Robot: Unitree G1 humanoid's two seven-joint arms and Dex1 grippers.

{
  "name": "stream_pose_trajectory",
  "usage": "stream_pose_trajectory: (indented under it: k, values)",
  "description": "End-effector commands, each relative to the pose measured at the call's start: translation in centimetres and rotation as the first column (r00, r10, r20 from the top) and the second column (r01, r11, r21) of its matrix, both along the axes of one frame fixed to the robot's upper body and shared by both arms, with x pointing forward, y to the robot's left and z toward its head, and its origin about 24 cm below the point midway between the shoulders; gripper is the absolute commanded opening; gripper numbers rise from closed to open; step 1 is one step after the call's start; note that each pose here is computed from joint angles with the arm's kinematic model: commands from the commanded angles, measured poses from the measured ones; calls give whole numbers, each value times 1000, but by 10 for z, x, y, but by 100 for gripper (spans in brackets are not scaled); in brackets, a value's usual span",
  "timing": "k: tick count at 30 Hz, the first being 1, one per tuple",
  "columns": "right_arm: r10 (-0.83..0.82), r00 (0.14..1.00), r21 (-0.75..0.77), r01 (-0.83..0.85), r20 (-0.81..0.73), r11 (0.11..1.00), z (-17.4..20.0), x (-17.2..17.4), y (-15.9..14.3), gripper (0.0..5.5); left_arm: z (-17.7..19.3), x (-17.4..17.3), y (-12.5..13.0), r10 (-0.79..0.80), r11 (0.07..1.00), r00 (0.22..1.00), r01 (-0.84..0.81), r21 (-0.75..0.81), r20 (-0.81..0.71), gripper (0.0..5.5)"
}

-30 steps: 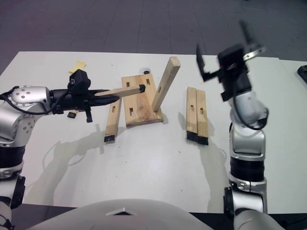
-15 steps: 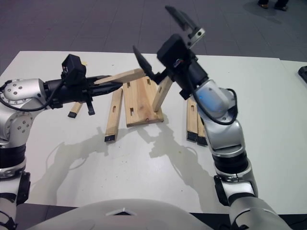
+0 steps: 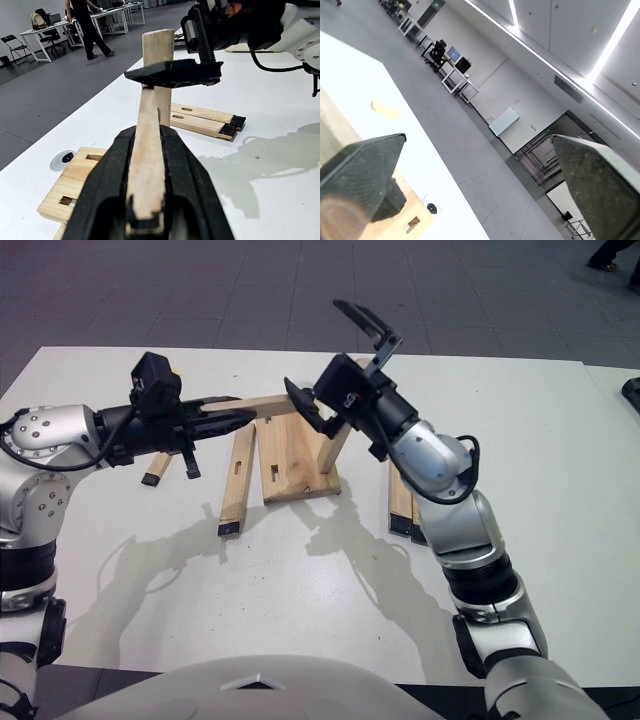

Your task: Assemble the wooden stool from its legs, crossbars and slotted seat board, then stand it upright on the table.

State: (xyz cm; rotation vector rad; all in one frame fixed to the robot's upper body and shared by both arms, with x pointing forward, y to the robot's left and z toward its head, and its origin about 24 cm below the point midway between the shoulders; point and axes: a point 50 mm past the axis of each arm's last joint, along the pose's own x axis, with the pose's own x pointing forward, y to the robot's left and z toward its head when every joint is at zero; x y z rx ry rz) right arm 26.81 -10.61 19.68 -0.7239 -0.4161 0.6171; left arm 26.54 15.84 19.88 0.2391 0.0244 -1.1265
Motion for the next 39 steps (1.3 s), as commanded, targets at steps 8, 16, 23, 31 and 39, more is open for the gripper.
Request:
stream_pose_trajectory:
  k: [8,16,23,31,39]
  values:
    - [-202,968,538,91,151,838,80,8,-54,540,-12,2,6,7,996,1000,-5,-90,24,43]
    - [-623,778,566,550,-81,614,39,49,-121,540,-35,23,-2,-14,999,1000,14,-45,6,43]
    - [-628,739,292,674,-245,679,-55,62,-94,540,-43,26,-1,-64,996,996,59,-73,-56,43]
    - [-538,795,199,596,-280,778,-83,56,-55,540,-40,27,-4,-118,987,989,107,-116,-93,43]
    - [-481,834,141,528,-272,837,-93,49,-33,540,-44,33,-16,-130,983,984,113,-141,-119,43]
